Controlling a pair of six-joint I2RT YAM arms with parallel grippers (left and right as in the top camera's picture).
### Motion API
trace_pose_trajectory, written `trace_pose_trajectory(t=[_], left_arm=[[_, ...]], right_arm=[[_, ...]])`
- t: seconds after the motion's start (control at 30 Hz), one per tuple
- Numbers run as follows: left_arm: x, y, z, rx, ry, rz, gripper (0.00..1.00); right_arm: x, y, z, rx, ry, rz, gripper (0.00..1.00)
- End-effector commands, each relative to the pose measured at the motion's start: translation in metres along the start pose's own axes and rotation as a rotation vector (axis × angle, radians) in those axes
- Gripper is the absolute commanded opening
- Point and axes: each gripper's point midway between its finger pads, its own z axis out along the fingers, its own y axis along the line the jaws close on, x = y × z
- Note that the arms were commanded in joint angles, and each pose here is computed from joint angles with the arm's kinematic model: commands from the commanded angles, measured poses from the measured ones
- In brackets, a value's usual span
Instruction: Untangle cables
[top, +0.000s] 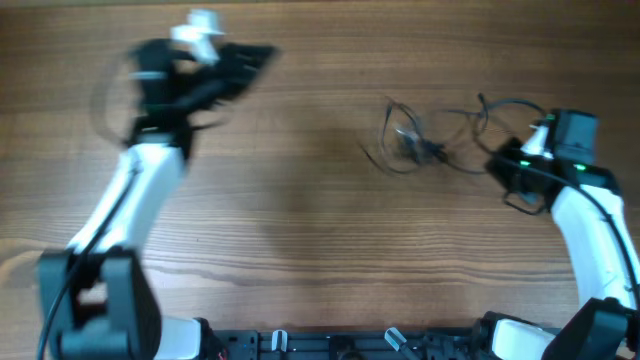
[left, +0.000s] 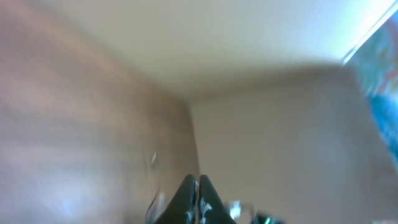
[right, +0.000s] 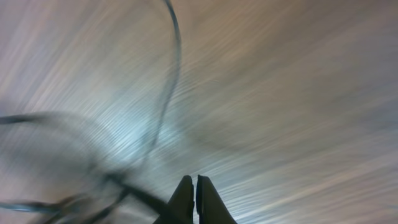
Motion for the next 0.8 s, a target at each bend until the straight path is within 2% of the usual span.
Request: trace_pose_trajectory(t=[0.0,0.1,0.17,0.2,0.27,0.33,0.43,0.47,0.57,0.77], left_arm=[[-0.060,-0.014,-0.082,-0.006,-0.159,0.063,0.04],[-0.077,0.019,-0.120,-0.103,-0.228,-0.058,0.04],[-0.068,0.037,-0.123,-0.157,-0.206,-0.108,0.06],[-0.062,0.042,-0.121,-0.176,-0.184,-0.113,0.11],[-0.043,0.051,-0.112,-0.211,-0.120,-0.107,0.23],[-0.027,0.055,-0.101,-0.238,-0.074,-0.102,0.31],[-0.010,0.061,-0.082,-0.299,-0.043,-0.110,0.40],[-0.004,0.060,-0.075,-0.308,-0.031,-0.101,0.46],[0.016,0.054,-0.051,-0.321,0.014,-0.070,0.67],[0.048,0.052,-0.020,-0.382,0.060,-0.025,0.89]], right_arm=[[-0.021,-0.039,-0.011,0.068,-0.054,0.121,0.04],[-0.014,-0.025,-0.011,-0.028,-0.002,0.075,0.04],[-0.003,-0.005,-0.011,-0.119,0.047,0.013,0.04],[0.000,0.001,-0.011,-0.138,0.059,-0.006,0.04],[0.006,0.009,-0.009,-0.146,0.072,-0.034,0.18],[0.009,0.012,-0.008,-0.146,0.079,-0.046,0.38],[0.010,0.013,-0.008,-0.147,0.083,-0.049,0.65],[0.010,0.013,-0.008,-0.147,0.083,-0.049,0.72],[0.011,0.013,-0.008,-0.146,0.086,-0.048,0.80],[0.014,0.010,-0.007,-0.136,0.096,-0.042,0.86]])
